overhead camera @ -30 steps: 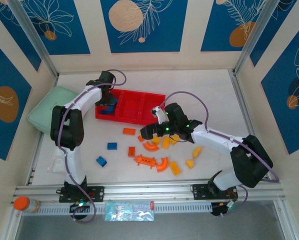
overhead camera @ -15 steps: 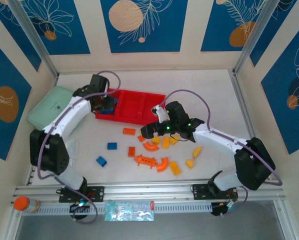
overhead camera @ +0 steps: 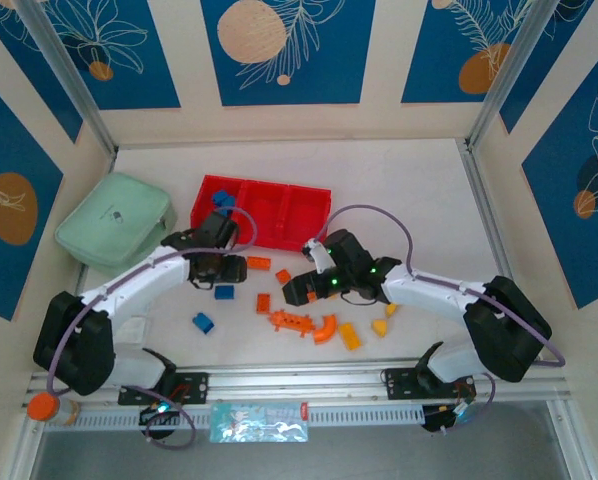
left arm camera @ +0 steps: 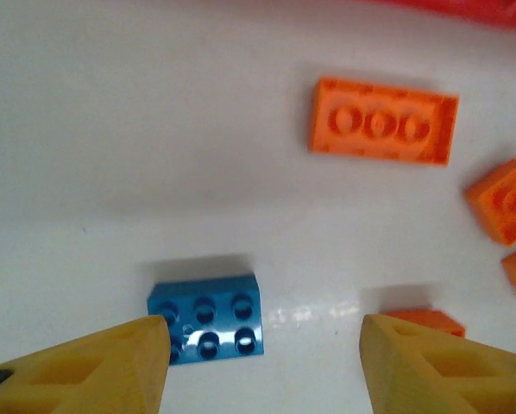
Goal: Sort the legos into containers by color
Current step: Pick up the lego from the middle-left of the table, then place the lego in the container, then pick up the lego from the bottom-left of the table, then place the lego in the container.
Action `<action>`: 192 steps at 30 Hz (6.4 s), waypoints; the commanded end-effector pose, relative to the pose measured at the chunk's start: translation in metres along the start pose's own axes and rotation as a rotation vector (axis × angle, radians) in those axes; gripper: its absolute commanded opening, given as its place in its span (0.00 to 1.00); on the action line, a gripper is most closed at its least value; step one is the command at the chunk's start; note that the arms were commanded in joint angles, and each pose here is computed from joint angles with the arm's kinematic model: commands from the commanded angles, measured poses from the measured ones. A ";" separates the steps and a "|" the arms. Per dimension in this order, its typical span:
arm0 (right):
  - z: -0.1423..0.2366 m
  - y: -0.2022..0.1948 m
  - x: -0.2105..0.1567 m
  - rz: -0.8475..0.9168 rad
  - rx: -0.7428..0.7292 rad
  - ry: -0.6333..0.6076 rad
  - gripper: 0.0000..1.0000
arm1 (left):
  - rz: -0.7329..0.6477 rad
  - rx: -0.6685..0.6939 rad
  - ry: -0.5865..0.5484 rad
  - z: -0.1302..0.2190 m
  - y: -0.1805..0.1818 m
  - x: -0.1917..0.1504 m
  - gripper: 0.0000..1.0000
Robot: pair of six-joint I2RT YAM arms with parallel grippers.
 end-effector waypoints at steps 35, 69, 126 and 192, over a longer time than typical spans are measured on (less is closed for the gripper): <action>0.007 0.018 0.003 0.030 0.006 -0.056 0.99 | 0.053 0.142 0.024 -0.026 0.009 -0.011 0.43; 0.014 0.012 0.053 0.022 0.075 -0.109 0.99 | 0.535 0.224 -0.262 -0.042 0.065 0.197 0.47; 0.018 0.033 -0.024 -0.007 0.022 0.024 0.99 | 0.441 0.188 0.078 -0.001 0.047 -0.115 0.69; 0.061 0.021 0.123 -0.138 0.073 -0.156 0.99 | 0.223 0.225 -0.076 -0.045 0.066 0.220 0.40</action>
Point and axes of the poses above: each hand's point on the last joint's axis, 136 mm out from that joint toward the fingers, its own z axis back along the fingers, its own y axis along the line the jaws close on, x = y × z, the point moved 10 cm from there along z, back along the fingers, and after that the axes turned 7 degrees about -z, right-handed, at the moved point
